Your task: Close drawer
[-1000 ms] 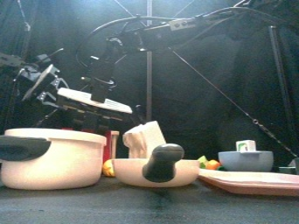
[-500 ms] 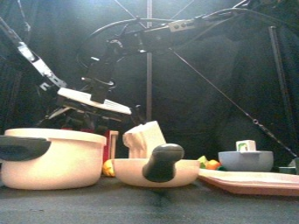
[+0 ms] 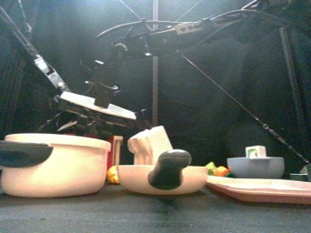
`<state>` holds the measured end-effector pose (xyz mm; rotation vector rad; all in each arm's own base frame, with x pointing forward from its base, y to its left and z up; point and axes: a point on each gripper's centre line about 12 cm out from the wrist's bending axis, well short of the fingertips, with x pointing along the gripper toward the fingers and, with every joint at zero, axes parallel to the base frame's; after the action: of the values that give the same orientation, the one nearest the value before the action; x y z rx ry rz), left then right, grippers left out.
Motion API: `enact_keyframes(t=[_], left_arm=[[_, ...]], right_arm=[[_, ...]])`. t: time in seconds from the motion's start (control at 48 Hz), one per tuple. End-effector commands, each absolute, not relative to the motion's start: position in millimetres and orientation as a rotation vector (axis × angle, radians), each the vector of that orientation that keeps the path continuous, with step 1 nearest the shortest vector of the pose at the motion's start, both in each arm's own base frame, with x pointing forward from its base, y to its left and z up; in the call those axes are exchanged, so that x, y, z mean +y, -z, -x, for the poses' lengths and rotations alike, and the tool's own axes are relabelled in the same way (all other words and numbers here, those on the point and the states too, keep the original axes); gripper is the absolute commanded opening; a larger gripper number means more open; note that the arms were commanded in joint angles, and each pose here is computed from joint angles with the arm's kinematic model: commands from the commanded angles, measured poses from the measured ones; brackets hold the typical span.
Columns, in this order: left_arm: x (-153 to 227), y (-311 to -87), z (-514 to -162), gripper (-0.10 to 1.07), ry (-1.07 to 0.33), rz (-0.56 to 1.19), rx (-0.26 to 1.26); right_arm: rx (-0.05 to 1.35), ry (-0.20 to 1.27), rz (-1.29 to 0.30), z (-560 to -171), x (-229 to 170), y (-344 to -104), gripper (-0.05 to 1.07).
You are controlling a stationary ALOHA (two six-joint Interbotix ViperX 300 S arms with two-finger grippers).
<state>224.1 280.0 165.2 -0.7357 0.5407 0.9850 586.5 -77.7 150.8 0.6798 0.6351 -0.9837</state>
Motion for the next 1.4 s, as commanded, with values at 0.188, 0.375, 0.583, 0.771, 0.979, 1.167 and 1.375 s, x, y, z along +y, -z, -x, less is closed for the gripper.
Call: enact_keyframes(t=[0.188, 0.375, 0.583, 0.771, 0.979, 1.167, 1.375], left_arm=[[275.6, -171.0, -231.3, 0.87, -0.952, 0.698, 0.569], [274.8, -168.4, -229.8, 0.87, -0.953, 0.699, 0.577], [271.2, -165.5, -229.6, 0.87, -0.947, 0.698, 0.589], [265.6, -162.1, -231.0, 0.87, -0.933, 0.689, 0.608], [255.0, -163.5, -228.1, 0.87, -0.919, 0.677, 0.613], [237.1, -166.3, -222.3, 0.87, -0.899, 0.672, 0.611], [222.5, -178.6, -221.3, 0.87, -0.871, 0.652, 0.572]], right_arm=[[0.532, 0.979, -0.705, -582.9, -105.6, -197.9, 0.52], [0.514, 0.999, -0.684, -581.0, -118.4, -199.7, 0.52], [0.495, 1.003, -0.672, -580.9, -129.1, -201.7, 0.52], [0.466, 0.953, -0.685, -588.2, -127.1, -204.4, 0.52], [0.455, 0.925, -0.696, -598.1, -122.8, -200.0, 0.52], [0.462, 0.936, -0.696, -599.1, -121.0, -197.1, 0.52], [0.474, 0.950, -0.687, -597.9, -116.7, -197.2, 0.52]])
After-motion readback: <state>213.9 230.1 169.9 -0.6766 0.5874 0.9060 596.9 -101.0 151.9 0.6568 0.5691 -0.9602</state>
